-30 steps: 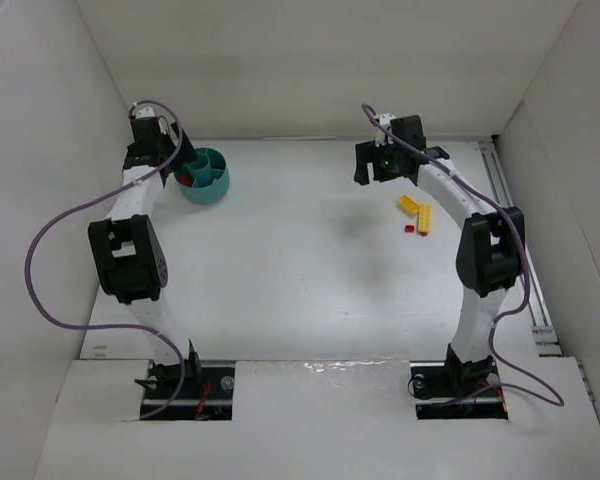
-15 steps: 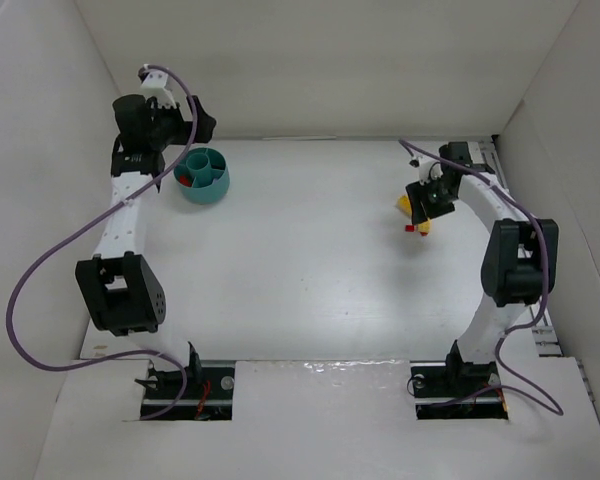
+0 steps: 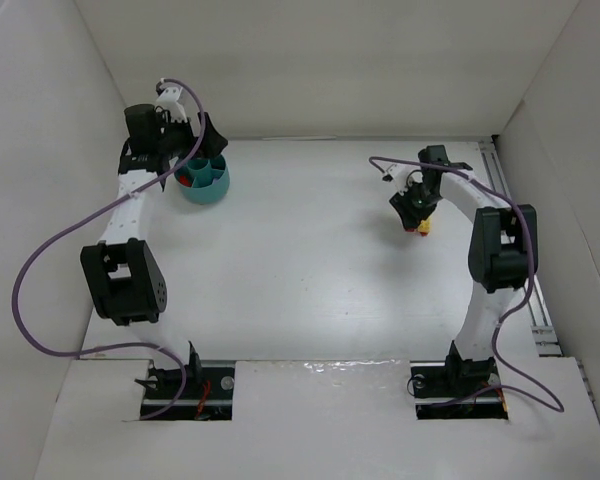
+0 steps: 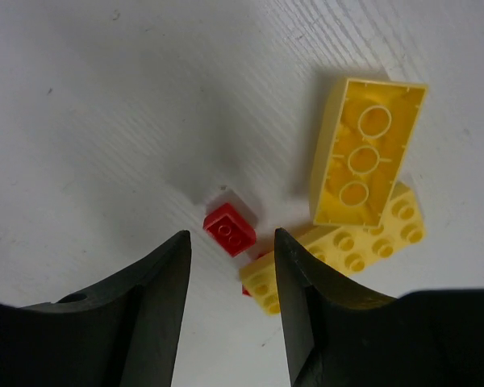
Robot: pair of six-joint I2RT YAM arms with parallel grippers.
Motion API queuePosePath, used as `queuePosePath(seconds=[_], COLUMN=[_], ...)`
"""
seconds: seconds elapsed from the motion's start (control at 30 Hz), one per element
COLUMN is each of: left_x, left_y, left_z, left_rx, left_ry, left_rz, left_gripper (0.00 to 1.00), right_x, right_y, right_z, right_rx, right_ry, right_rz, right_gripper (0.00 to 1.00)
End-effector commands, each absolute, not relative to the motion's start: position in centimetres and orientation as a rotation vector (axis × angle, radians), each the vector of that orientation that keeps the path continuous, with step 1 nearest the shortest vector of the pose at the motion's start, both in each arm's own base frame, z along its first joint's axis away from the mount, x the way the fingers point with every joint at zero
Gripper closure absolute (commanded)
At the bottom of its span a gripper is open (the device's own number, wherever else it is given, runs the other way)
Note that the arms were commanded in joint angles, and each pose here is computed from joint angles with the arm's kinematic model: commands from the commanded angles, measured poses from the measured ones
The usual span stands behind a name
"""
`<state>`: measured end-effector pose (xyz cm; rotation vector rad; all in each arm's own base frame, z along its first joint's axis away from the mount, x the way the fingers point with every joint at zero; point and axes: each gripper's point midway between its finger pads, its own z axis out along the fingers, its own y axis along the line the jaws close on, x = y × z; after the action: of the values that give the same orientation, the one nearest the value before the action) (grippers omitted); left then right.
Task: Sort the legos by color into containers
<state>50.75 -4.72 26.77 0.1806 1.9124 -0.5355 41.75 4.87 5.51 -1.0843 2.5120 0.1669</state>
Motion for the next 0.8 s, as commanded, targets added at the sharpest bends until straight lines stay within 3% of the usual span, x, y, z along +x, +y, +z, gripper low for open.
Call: queuePosePath(seconds=[0.0, 0.23, 0.63, 0.77], left_x=[50.7, 51.0, 51.6, 51.9], left_y=[-5.3, -5.3, -5.1, -5.0], left_z=[30.3, 29.8, 29.0, 28.8], left_rx=[0.251, 0.245, 0.233, 0.195], left_ry=[1.831, 1.849, 1.869, 1.876], left_rz=[-0.551, -0.557, -0.555, -0.565], left_gripper=[0.0, 0.0, 0.0, 0.0], right_x=[43.2, 44.3, 41.8, 41.8], right_y=[4.8, 4.7, 3.7, 3.5], right_z=[5.2, 4.0, 2.6, 2.6], right_rx=[-1.219, -1.322, -1.405, -1.407], right_ry=[2.462, 2.466, 2.516, 2.521], right_rz=[0.148, 0.163, 0.148, 0.134], right_gripper=[0.49, 0.49, 0.53, 0.67])
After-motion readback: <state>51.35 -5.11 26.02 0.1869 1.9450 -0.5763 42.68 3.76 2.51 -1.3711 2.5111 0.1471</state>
